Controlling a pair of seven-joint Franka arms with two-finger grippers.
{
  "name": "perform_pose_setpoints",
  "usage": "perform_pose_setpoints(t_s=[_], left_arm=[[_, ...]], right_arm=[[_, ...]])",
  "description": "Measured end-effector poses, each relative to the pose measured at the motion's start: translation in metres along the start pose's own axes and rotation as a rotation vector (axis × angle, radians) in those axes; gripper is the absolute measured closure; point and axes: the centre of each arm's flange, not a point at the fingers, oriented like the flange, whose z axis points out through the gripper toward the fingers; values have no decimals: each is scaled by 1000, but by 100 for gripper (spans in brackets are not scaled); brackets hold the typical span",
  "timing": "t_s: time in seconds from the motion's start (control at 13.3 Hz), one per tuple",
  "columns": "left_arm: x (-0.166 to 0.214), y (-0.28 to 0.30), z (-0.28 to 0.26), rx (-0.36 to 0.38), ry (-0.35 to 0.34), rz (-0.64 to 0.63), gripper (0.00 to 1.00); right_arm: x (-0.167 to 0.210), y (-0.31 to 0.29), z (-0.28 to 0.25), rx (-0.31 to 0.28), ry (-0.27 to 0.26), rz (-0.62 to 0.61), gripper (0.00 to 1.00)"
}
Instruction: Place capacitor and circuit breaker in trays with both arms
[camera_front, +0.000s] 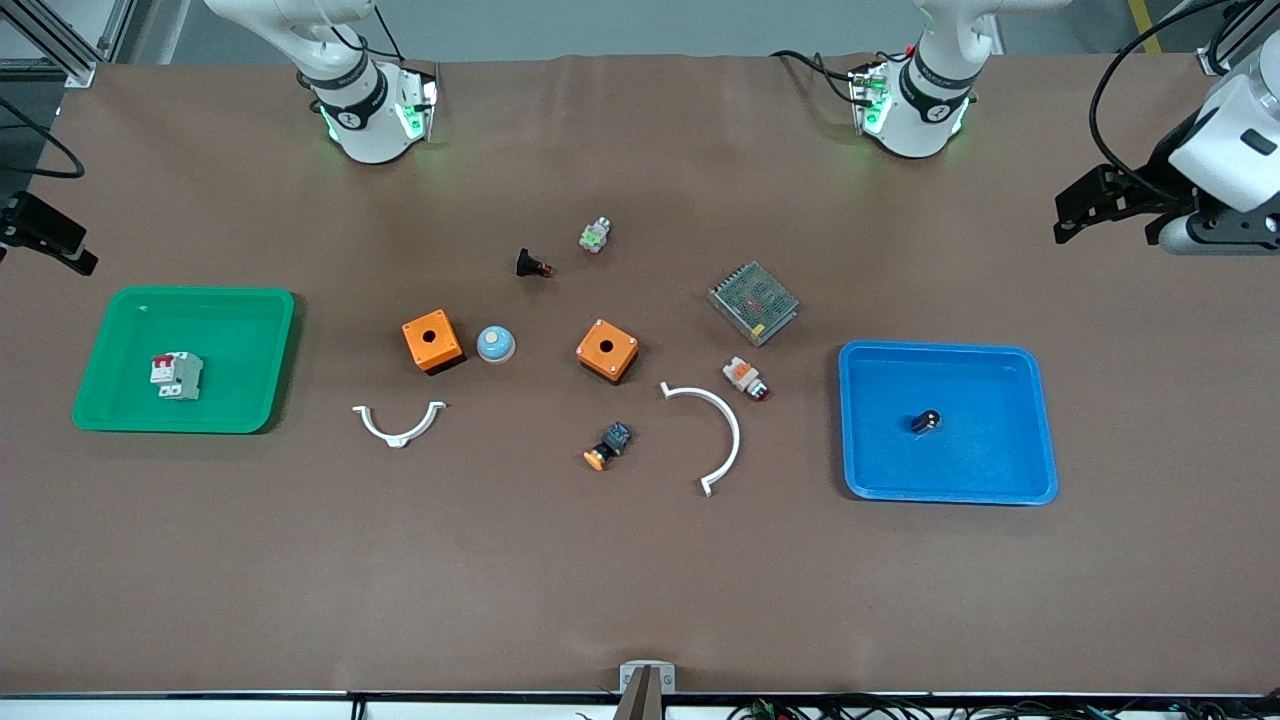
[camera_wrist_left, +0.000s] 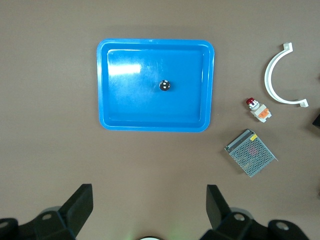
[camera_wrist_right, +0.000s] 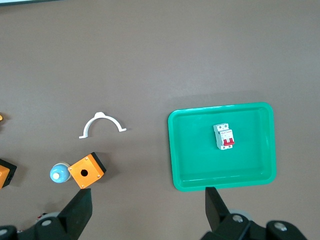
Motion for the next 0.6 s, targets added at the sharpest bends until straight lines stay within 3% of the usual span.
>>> perform_pose_setpoints(t_s=[0.22,0.6], left_arm=[[-2,9,0,38,11,18,0],[1,12,3,38,17,22,0]], right_arm=[[1,0,0,0,0,0,0],[1,0,1,0,0,0,0]])
